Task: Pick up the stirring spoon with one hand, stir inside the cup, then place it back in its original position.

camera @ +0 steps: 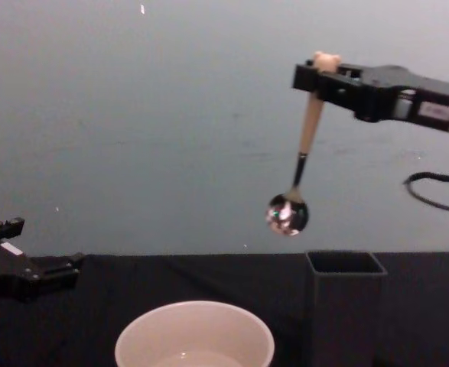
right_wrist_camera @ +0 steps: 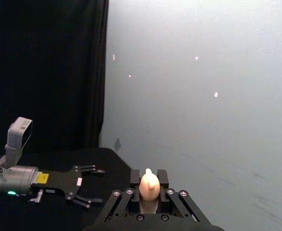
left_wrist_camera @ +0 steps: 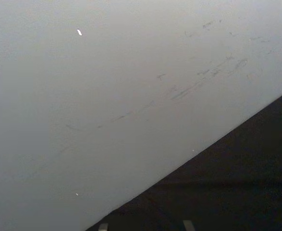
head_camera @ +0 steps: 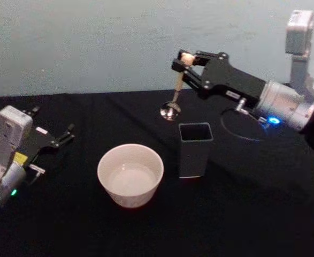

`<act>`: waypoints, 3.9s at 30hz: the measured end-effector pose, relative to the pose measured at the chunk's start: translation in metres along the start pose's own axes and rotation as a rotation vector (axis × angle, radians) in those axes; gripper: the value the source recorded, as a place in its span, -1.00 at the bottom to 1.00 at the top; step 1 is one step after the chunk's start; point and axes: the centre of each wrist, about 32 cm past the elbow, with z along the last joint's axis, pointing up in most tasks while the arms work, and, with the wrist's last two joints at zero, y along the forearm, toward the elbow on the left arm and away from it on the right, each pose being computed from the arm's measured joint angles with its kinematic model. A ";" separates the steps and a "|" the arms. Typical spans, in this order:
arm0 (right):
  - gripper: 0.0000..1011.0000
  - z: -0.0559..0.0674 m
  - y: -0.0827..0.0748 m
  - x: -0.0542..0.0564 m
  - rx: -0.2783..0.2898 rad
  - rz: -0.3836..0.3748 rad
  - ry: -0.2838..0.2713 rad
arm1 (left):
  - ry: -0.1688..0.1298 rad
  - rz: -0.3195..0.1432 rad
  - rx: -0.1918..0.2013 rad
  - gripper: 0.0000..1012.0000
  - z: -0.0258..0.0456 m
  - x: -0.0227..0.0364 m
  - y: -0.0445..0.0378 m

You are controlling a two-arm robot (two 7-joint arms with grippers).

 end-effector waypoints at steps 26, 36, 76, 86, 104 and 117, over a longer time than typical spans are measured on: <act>-0.58 -0.043 0.065 -0.028 -0.069 0.206 0.044 | 0.000 0.000 0.000 0.98 0.0000 0.0000 0.0000; -0.58 -0.064 0.066 -0.035 -0.115 0.221 0.020 | 0.000 0.000 0.000 0.98 0.0000 0.0000 0.0000; -0.58 -0.092 0.053 -0.040 -0.132 0.212 0.035 | 0.000 0.000 0.000 0.98 0.0000 0.0000 0.0000; -0.58 -0.085 0.035 -0.044 -0.140 0.204 0.039 | 0.000 0.000 0.000 0.98 0.0000 0.0000 0.0000; -0.58 -0.083 0.034 -0.065 -0.126 0.273 0.085 | 0.000 0.000 0.000 0.98 0.0000 0.0000 0.0000; -0.58 -0.090 0.058 -0.056 -0.123 0.250 0.065 | 0.000 0.000 0.000 0.98 0.0000 0.0000 0.0000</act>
